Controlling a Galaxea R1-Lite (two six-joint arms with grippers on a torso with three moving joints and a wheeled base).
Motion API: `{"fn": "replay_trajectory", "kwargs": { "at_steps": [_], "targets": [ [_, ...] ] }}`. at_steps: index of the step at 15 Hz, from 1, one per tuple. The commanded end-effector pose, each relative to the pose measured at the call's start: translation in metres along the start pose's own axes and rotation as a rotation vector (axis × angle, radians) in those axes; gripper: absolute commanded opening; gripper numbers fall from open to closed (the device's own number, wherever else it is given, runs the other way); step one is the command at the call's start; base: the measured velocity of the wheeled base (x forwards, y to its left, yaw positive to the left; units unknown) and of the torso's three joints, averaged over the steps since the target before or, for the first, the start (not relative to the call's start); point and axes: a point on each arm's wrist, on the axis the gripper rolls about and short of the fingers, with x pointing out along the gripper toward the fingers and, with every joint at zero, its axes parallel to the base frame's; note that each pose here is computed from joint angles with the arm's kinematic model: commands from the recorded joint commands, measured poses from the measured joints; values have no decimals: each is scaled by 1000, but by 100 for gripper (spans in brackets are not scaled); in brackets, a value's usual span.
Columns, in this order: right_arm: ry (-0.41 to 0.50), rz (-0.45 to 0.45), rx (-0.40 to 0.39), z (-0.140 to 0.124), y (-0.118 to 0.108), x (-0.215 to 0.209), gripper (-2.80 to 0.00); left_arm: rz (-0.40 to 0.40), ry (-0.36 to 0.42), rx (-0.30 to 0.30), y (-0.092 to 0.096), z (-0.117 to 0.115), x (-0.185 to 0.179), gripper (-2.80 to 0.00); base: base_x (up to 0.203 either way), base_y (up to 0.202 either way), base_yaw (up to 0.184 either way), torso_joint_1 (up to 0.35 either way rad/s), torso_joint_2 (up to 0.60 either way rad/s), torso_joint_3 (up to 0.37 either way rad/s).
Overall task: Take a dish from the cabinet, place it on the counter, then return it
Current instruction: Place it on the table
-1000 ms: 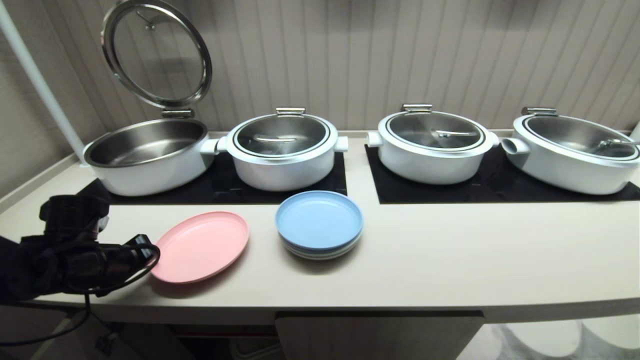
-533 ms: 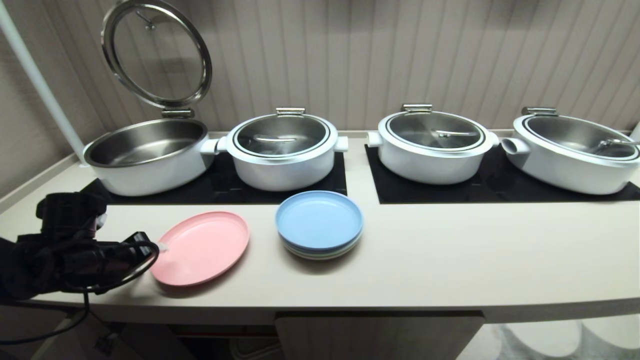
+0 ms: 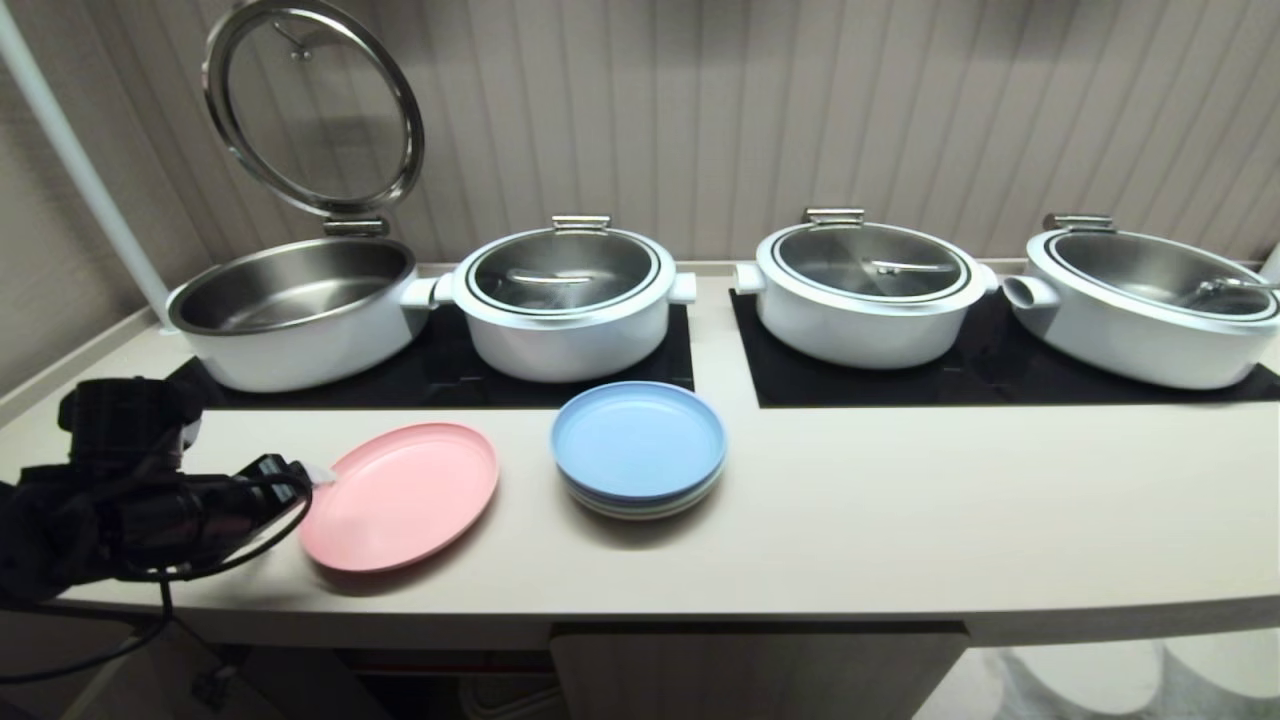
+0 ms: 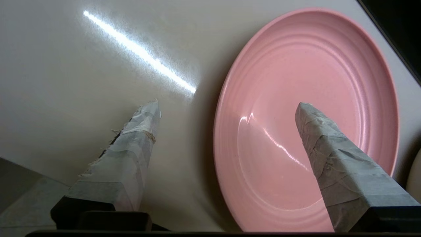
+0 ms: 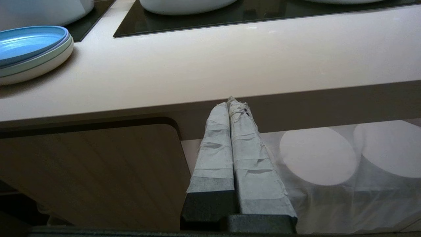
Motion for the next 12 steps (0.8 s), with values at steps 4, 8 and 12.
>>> {"fn": "replay_trajectory", "kwargs": {
  "at_steps": [4, 8, 12],
  "targets": [
    [0, 0, 1, 0, 0, 0, -280, -30, -63, 3, -4, 7, -6, 0, 0, 0, 0, 0, 0, 0],
    [-1, 0, 1, 0, 0, 0, -280, -48, -107, 113, -3, 5, -11, 0, 0, 0, 0, 0, 0, 0],
    [0, 0, 1, 0, 0, 0, -280, -105, -250, 237, 1, 1, -15, 0, 0, 0, 0, 0, 0, 0]
  ]
}}
